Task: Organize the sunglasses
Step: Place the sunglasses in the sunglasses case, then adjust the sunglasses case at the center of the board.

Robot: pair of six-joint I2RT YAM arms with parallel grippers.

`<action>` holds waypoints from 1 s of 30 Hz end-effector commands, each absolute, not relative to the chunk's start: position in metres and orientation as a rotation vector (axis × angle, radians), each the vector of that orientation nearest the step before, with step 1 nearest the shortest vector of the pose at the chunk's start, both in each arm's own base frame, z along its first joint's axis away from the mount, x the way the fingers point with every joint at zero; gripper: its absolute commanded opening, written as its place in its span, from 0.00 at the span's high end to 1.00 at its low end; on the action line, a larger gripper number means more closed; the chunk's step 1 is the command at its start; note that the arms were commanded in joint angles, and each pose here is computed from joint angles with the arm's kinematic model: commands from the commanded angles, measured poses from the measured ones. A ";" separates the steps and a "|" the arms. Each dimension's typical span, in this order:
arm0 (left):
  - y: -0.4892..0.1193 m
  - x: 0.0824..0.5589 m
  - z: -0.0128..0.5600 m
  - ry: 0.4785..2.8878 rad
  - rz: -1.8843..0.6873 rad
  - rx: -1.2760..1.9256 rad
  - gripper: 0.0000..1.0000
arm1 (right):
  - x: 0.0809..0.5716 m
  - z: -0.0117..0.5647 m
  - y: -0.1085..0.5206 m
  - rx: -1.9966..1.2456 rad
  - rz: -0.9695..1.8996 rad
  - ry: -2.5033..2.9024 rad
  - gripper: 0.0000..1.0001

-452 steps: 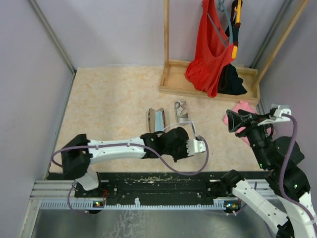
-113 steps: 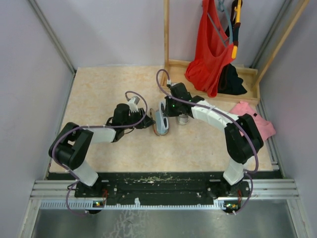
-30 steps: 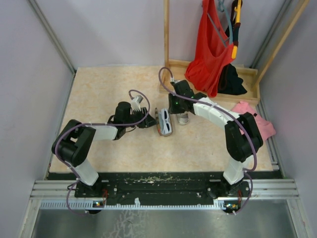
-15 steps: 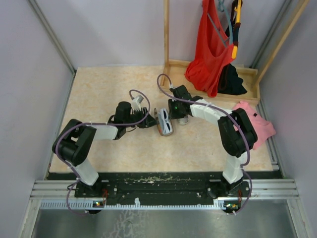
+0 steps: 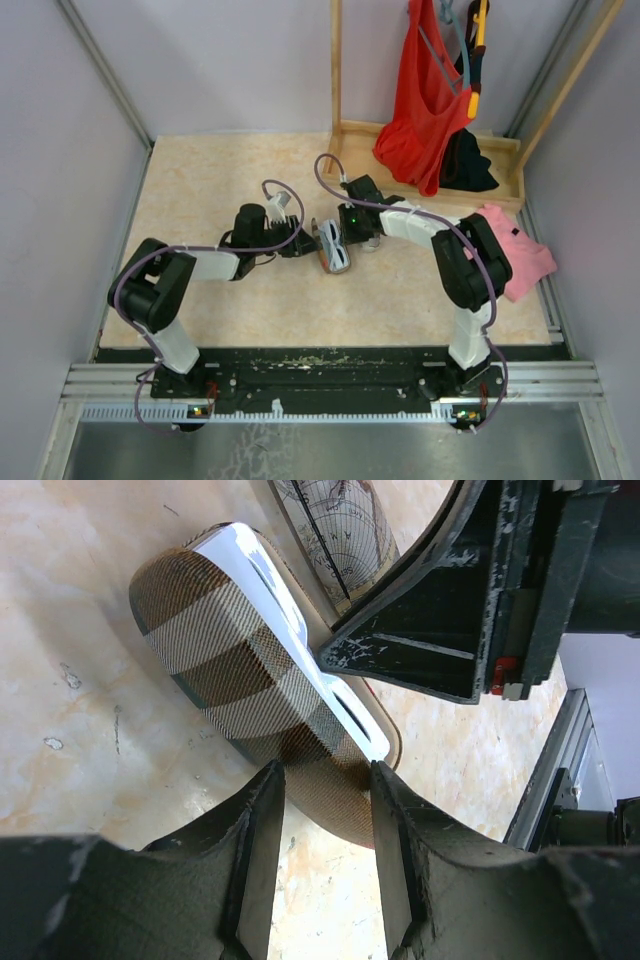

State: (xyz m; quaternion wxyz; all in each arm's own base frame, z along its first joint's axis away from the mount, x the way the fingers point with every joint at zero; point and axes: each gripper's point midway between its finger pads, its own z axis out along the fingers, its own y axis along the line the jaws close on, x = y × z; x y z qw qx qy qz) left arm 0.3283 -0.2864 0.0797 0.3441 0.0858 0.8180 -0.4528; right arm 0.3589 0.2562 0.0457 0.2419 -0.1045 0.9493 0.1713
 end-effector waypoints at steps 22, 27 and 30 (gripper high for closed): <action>-0.285 0.332 0.102 2.075 -1.166 0.232 0.52 | 0.358 0.047 0.276 -0.310 0.568 2.555 0.90; -0.279 0.323 0.101 2.095 -1.157 0.201 0.49 | 0.347 0.048 0.284 -0.288 0.611 2.555 0.84; -0.274 0.320 0.097 2.112 -1.140 0.185 0.49 | 0.340 0.050 0.291 -0.286 0.638 2.550 0.83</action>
